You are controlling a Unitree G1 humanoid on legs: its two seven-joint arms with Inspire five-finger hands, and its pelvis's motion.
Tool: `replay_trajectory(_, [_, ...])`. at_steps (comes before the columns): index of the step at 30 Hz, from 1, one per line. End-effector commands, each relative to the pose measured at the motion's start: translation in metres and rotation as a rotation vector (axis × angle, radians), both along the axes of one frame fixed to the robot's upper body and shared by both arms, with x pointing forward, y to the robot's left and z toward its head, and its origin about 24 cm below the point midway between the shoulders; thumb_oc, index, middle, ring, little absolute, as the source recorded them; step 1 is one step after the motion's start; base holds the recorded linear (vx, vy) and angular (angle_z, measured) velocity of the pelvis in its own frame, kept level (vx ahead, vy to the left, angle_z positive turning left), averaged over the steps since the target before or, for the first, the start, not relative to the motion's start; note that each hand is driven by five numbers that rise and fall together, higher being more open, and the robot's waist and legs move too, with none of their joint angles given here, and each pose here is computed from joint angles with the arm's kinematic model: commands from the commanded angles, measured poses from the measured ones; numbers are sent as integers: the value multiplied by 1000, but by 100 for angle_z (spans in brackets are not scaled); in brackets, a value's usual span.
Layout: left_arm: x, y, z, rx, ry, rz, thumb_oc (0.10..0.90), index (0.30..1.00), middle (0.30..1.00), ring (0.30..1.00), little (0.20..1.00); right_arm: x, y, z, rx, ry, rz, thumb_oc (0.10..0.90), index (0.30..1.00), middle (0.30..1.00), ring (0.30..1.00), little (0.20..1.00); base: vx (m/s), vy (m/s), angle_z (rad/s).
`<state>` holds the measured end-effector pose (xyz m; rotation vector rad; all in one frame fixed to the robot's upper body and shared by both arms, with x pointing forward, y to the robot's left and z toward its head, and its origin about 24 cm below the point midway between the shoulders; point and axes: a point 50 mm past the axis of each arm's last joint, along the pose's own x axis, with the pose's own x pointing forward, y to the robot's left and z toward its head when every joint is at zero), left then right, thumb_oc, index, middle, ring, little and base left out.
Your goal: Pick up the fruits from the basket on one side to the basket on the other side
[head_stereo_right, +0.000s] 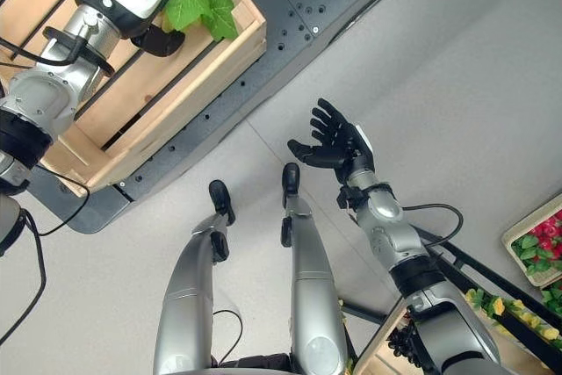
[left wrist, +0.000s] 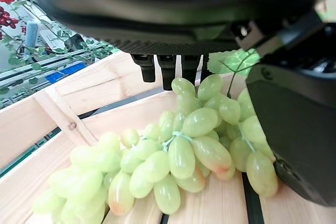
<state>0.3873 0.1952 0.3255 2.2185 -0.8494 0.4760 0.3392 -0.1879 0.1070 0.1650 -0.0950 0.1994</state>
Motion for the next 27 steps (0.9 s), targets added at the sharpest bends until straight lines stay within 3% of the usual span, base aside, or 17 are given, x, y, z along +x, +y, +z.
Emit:
replay_trajectory(1, [2,4,29,-75,-2,112,800,900,900,900,900,-3,-1,34,27,-164,-19,800,900,900,900,900,0,0,0])
replay_trajectory(9, [13,25,-5,-197,369,321,800,900,900,900,900,-6,-13,40,22,-200,-43,800,900,900,900,900,-1,3,-2])
replay_trajectory(10, [14,28,-11,-225,422,338,544,516,516,516,516,-6,-15,41,25,-206,-46,800,900,900,900,900,0,0,0])
replay_trajectory(11, [14,28,-14,-244,450,345,400,300,300,300,300,-7,-15,41,26,-209,-46,800,900,900,900,900,0,0,0])
replay_trajectory(17, [15,33,-24,-279,549,397,400,300,300,300,300,-7,-18,42,36,-215,-59,800,900,900,900,900,-11,-2,-3])
replay_trajectory(27, [9,40,-18,-141,454,331,400,300,300,300,300,-11,-24,41,82,-226,-71,800,900,900,900,900,-25,-5,-3])
